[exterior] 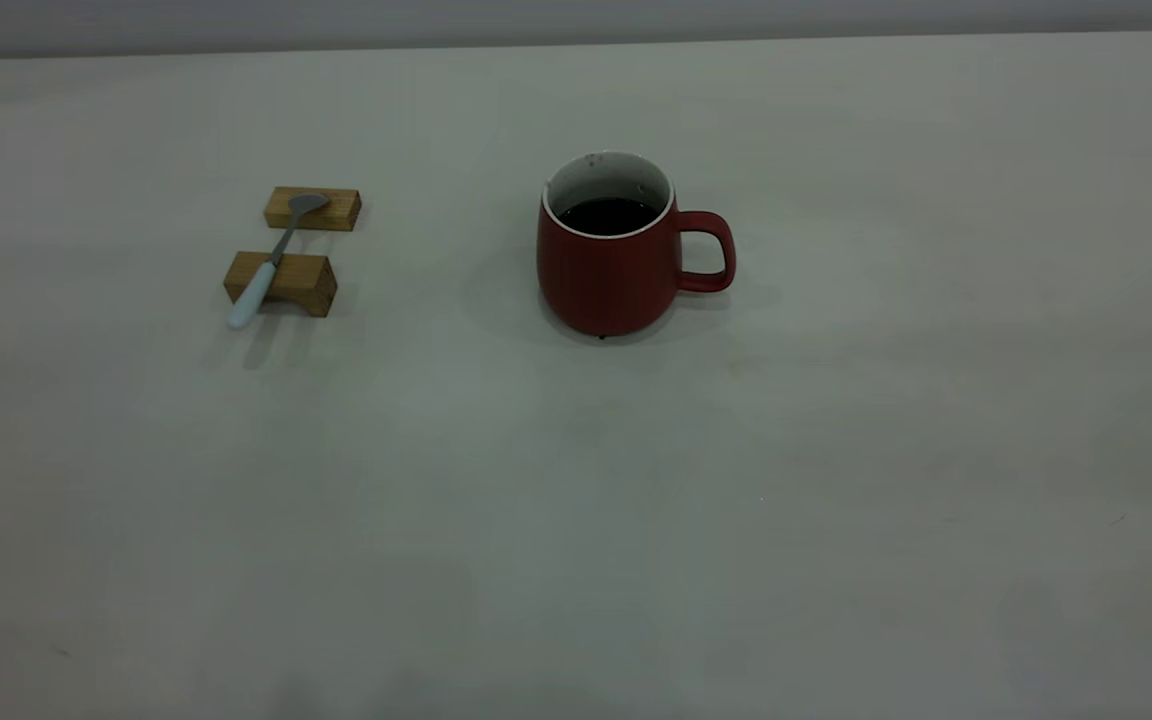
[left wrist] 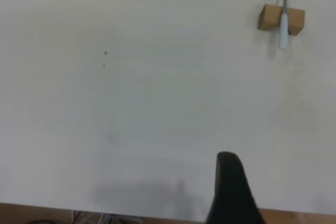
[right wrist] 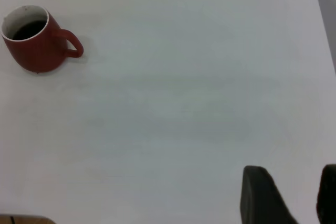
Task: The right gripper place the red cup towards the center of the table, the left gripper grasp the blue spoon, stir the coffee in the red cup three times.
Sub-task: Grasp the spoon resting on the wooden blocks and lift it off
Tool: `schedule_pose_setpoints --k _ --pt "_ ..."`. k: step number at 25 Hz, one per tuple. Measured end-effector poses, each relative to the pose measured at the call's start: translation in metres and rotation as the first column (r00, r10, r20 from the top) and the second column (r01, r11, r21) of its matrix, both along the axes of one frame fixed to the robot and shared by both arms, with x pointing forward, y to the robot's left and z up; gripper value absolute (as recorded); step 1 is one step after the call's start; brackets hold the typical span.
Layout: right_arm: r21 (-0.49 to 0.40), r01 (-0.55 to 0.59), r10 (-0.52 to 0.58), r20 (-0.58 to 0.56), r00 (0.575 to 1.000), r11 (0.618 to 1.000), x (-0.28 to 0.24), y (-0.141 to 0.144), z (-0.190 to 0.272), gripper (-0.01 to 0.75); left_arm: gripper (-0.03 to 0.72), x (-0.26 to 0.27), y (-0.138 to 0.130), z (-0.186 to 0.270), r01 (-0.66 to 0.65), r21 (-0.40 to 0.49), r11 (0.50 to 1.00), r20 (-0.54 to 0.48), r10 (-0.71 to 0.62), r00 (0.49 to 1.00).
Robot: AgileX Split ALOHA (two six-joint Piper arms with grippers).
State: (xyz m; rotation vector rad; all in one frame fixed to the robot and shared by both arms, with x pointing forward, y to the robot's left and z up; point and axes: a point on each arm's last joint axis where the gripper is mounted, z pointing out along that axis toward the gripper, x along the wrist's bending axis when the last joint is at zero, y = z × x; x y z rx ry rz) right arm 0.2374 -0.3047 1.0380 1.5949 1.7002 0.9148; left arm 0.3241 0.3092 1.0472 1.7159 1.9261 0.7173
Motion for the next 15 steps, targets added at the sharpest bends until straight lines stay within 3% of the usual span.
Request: schedule_pose_setpoints --k 8,15 --pt "0.0 0.0 0.0 0.0 1.0 1.0 0.0 0.0 0.0 0.304 0.572 0.066 0.001 -0.011 0.025 0.005 1.0 -0.175 -0.024 0.984" --pt "0.0 0.0 0.0 0.0 1.0 1.0 0.0 0.0 0.0 0.304 0.572 0.124 0.002 -0.025 0.058 0.008 0.998 -0.248 -0.054 0.967"
